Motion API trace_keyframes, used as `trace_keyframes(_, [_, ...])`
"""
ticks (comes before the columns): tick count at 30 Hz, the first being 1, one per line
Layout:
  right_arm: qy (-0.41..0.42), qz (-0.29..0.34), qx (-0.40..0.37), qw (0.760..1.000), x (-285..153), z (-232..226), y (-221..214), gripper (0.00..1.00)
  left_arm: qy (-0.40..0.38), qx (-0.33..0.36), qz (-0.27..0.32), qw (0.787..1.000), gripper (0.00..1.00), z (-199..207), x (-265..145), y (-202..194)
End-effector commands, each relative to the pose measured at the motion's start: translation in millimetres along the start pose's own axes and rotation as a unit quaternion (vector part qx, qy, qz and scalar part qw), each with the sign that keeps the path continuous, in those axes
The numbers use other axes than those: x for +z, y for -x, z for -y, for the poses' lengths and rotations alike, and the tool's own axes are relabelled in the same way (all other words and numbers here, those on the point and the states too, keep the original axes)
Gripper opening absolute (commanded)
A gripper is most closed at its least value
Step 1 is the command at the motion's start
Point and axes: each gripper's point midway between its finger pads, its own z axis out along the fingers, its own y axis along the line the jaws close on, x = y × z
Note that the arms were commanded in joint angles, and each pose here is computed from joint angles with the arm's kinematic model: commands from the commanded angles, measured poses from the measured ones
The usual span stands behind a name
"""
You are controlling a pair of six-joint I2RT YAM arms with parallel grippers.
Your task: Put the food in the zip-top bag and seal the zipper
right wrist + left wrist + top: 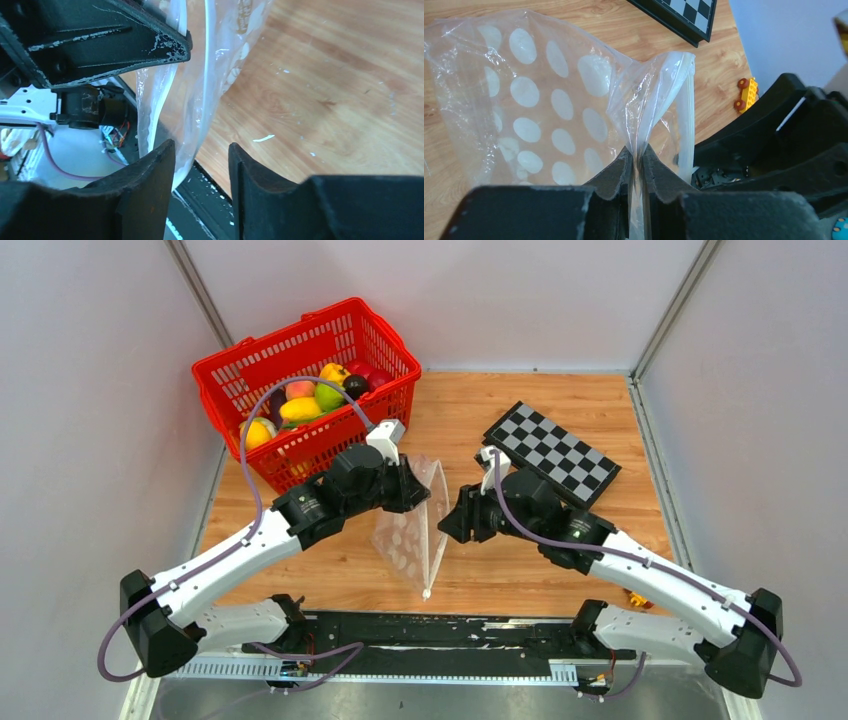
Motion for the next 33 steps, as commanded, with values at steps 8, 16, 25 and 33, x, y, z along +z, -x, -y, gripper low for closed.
trace_keyframes(8, [0.043,0.013,0.01,0.999,5.6,-21.2,13.1,0.0,-0.037,-0.001,0.033,0.999,0.35,14.6,-7.7,13.1])
trace_keyframes(16, [-0.087,0.089,0.062,0.99,-21.4,14.1,48.2,0.0,-0.038,0.046,0.039,0.997,0.68,24.2,-21.8,29.7])
trace_keyframes(25, [-0.134,0.159,0.111,0.972,-46.2,20.7,83.0,0.0,-0.031,0.118,0.04,0.992,0.74,59.4,-22.0,32.6])
trace_keyframes(33, [-0.148,0.157,0.123,0.969,-43.5,22.8,85.1,0.0,-0.036,0.159,0.012,0.987,0.7,65.3,-6.0,9.4])
